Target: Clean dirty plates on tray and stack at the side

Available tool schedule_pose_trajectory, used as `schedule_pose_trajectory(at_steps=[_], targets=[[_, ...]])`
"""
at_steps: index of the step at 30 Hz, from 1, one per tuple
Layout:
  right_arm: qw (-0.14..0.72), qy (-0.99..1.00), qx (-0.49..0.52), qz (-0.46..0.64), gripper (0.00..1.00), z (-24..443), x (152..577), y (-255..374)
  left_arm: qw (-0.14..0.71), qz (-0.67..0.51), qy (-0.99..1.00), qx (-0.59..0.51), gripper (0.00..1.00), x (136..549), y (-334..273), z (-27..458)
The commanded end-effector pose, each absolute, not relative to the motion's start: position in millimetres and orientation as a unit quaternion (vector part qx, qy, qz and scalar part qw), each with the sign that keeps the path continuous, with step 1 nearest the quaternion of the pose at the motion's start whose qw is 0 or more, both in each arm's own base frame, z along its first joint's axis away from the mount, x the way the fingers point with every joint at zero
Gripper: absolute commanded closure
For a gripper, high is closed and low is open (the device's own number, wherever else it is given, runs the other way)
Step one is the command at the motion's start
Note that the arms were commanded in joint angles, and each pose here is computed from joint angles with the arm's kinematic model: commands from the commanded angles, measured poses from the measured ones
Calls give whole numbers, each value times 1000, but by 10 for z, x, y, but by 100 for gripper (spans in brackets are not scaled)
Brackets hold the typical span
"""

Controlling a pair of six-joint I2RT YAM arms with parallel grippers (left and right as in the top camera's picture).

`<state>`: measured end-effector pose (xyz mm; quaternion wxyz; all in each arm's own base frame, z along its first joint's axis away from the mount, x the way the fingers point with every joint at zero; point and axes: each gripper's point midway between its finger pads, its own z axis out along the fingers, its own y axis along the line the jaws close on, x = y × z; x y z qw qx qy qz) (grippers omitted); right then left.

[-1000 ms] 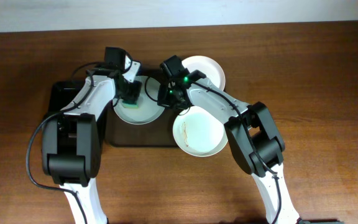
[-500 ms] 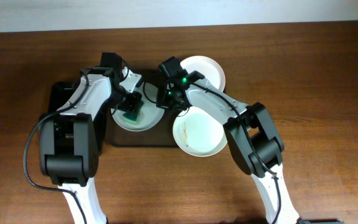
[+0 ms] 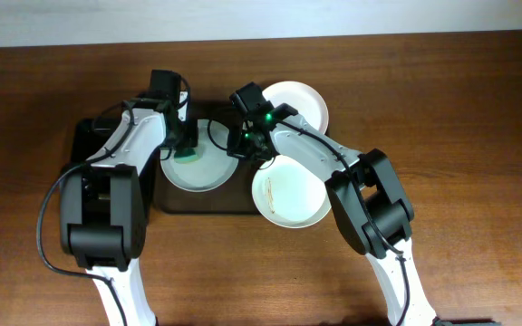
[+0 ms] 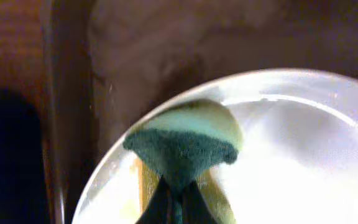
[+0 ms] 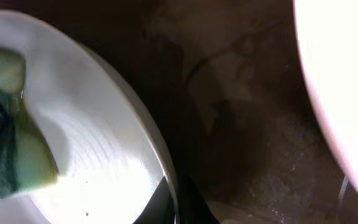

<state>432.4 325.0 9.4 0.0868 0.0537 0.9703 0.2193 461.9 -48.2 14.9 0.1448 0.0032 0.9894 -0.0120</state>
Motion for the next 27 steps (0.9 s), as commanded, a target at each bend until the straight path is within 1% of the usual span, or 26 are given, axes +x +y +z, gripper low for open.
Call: schedule_pose_trajectory(at_steps=[1,2,4,6,7,10,11,13,16,18,21,23,24,27], targets=[[89,972,62,210,96,22,4361,3215,62,18,998,-9,99,4217,-354,-23],[89,972,62,210,96,22,4361,3216,47,14,999,-6,99,4146,-365,-31],[89,972,62,210,96,22,4361,3216,22,-61,996,60,99,4016,-625,-27],[88,971,62,212,96,24,4358,3221,30,-172,976,131,99,3981,-1003,63],[88,971,62,212,96,24,4358,3221,54,-189,971,138,100,4082,-1073,94],[88,971,62,212,96,24,4359,3221,104,-190,965,147,99,4314,-1106,133],[88,971,62,212,96,24,4359,3221,132,-184,962,150,99,4450,-1105,159],[88,971,62,212,96,24,4360,3220,161,-138,971,110,99,4640,-954,151],[88,971,62,212,96,24,4360,3220,183,2,983,13,99,4799,-436,121],[88,971,62,212,96,24,4360,3220,175,31,984,-17,99,4757,-318,112],[88,971,62,211,96,23,4358,3219,121,31,992,-15,99,4567,-320,216],[88,971,62,211,96,23,4359,3220,76,37,996,-12,99,4427,-309,498],[88,971,62,212,96,24,4360,3219,67,35,997,-11,99,4404,-317,634],[88,971,62,212,96,26,4359,3218,73,-58,995,26,99,4449,-611,1206]])
